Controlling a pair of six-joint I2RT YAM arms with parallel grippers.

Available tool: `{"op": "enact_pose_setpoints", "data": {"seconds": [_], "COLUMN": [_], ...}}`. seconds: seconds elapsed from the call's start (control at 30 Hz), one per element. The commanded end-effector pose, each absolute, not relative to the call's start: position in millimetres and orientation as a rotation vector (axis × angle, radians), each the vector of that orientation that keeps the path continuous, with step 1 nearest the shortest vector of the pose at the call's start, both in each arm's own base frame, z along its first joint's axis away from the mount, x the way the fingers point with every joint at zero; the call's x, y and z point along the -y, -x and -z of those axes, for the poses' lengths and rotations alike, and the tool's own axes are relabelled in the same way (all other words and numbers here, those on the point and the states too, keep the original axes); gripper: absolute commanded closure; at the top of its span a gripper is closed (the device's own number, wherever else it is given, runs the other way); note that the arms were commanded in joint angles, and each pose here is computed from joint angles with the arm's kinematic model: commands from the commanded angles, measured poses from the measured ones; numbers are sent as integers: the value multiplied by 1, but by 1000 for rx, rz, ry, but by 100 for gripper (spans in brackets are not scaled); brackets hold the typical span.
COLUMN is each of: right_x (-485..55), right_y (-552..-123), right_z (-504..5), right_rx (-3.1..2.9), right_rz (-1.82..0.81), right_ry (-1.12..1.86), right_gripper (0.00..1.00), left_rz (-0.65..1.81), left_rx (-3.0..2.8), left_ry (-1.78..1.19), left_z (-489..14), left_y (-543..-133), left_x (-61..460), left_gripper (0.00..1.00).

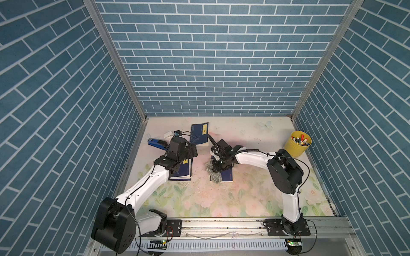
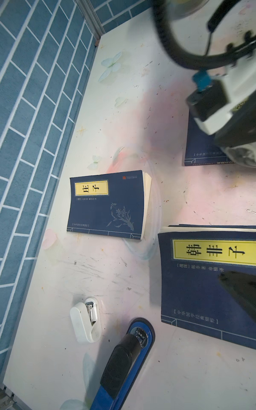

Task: Wipe the cover of the book
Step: Wipe the dirt from the cover of the book.

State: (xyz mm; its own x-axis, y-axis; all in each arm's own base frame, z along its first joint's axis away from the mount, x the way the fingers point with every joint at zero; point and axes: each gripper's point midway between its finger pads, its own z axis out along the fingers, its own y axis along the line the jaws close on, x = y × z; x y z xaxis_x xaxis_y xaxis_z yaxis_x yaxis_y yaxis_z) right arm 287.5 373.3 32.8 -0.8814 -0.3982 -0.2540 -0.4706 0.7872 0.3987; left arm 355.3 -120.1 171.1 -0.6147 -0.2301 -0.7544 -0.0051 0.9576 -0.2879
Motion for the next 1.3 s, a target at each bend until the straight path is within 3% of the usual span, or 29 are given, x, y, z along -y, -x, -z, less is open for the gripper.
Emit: {"op": "enact_pose_setpoints", "data": {"seconds": [0.0,0.1,0.27,0.6,0.7,0.87,1.13,1.27], "right_x": [-333,-340,-335,-319,-308,-304,-318,-333], "right_y": [-309,-325,-318,-203,-189,-216,-318,-330], "right_z": [5,3,5,13,14,15,8,5], "right_rx": [-2953,-2947,-2958,-3001,-3012,-2995,-2955,-2929], "right_rz": [-469,-463,-453,-456,-453,-388,-442,-470], "right_ry": [678,700,703,873,870,848,653,717], "right_gripper": [95,95,95,95,95,94,95,94], "left_rz": [324,324,321,334,343,346,326,316], "left_rx": [-2197,-2198,-2200,-2188,-2183,-2193,-2194,-2196], "left_ry": [181,182,185,181,179,174,181,187], "left_z": [-176,-174,-173,-175,-174,-171,-170,-169], "left_y": [-354,-352,-352,-360,-360,-360,-354,-354], "left_x": [115,115,114,118,119,121,114,111], "left_gripper": [7,7,7,7,8,7,7,7]}}
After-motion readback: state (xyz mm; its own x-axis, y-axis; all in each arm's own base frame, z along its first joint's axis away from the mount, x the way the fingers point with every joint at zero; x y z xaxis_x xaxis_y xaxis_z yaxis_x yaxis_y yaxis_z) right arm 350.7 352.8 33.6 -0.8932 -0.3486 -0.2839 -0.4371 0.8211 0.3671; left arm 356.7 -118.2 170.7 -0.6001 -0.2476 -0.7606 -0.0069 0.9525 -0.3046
